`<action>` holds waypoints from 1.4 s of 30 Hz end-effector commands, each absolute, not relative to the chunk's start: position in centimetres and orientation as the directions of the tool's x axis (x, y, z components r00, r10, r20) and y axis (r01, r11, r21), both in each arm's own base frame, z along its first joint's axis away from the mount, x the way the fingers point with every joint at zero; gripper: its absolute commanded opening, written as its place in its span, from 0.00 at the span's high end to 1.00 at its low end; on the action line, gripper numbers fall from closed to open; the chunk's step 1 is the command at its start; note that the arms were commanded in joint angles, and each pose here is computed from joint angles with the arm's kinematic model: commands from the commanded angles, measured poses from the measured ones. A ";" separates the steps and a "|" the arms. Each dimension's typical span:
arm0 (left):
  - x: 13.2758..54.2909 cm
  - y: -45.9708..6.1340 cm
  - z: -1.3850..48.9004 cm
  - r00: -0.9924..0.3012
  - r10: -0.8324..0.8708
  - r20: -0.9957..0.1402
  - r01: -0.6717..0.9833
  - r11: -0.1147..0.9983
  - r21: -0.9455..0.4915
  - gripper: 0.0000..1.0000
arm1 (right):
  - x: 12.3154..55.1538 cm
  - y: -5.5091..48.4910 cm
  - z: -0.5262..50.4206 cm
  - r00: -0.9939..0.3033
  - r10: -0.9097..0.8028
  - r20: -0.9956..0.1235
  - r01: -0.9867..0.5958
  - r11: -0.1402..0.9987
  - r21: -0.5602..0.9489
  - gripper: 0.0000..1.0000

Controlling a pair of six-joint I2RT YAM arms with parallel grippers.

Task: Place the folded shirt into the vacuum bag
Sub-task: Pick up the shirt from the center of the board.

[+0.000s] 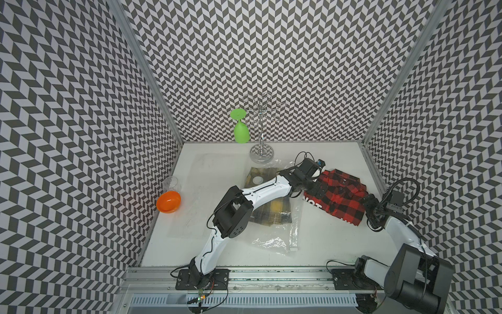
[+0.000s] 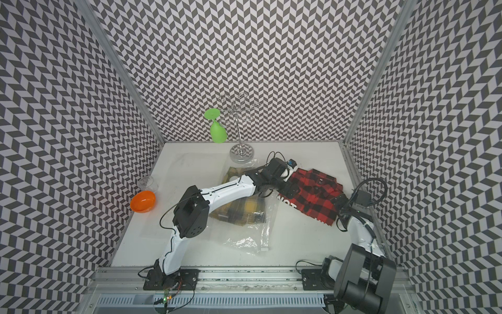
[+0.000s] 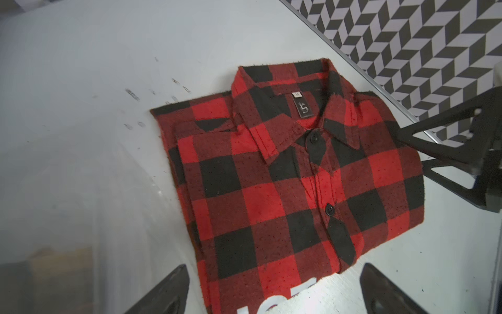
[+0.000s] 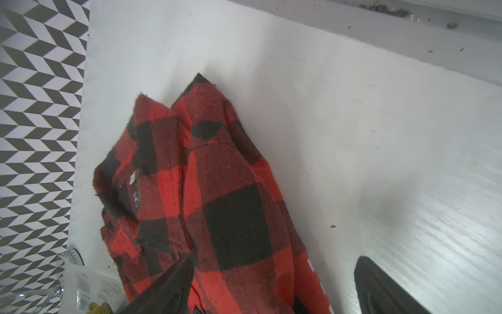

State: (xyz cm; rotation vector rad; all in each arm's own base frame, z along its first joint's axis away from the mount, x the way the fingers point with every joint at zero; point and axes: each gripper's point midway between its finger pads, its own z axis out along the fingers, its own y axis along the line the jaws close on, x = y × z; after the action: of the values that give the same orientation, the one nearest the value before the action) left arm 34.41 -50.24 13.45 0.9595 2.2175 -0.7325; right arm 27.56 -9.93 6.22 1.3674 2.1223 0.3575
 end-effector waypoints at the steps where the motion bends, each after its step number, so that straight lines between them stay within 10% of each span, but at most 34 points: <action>1: 33.6 -52.3 14.1 -0.551 0.412 -0.725 0.795 0.524 -0.306 0.02 | 29.5 -10.0 7.1 -0.314 0.886 -0.341 0.682 0.460 0.568 0.07; 22: 33.5 -54.6 7.4 -0.580 0.473 -0.663 0.792 0.519 -0.322 0.02 | 29.8 -6.6 3.4 -0.416 0.885 -0.206 0.624 0.443 0.643 0.21; 35: 30.0 -56.1 5.0 -0.545 0.554 -0.630 0.833 0.442 -0.332 0.03 | 30.5 -8.2 5.0 -0.422 0.858 -0.295 0.636 0.511 0.578 0.83; 42: 28.9 -56.2 13.0 -0.511 0.491 -0.706 0.858 0.342 -0.384 0.02 | 30.0 -11.4 6.8 -0.435 0.816 -0.380 0.718 0.569 0.401 0.96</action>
State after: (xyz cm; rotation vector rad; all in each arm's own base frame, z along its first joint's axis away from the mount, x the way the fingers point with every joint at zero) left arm 30.20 -55.76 6.14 1.1518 2.2606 -0.9079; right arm 30.32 -9.58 5.66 1.2481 2.2381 0.4089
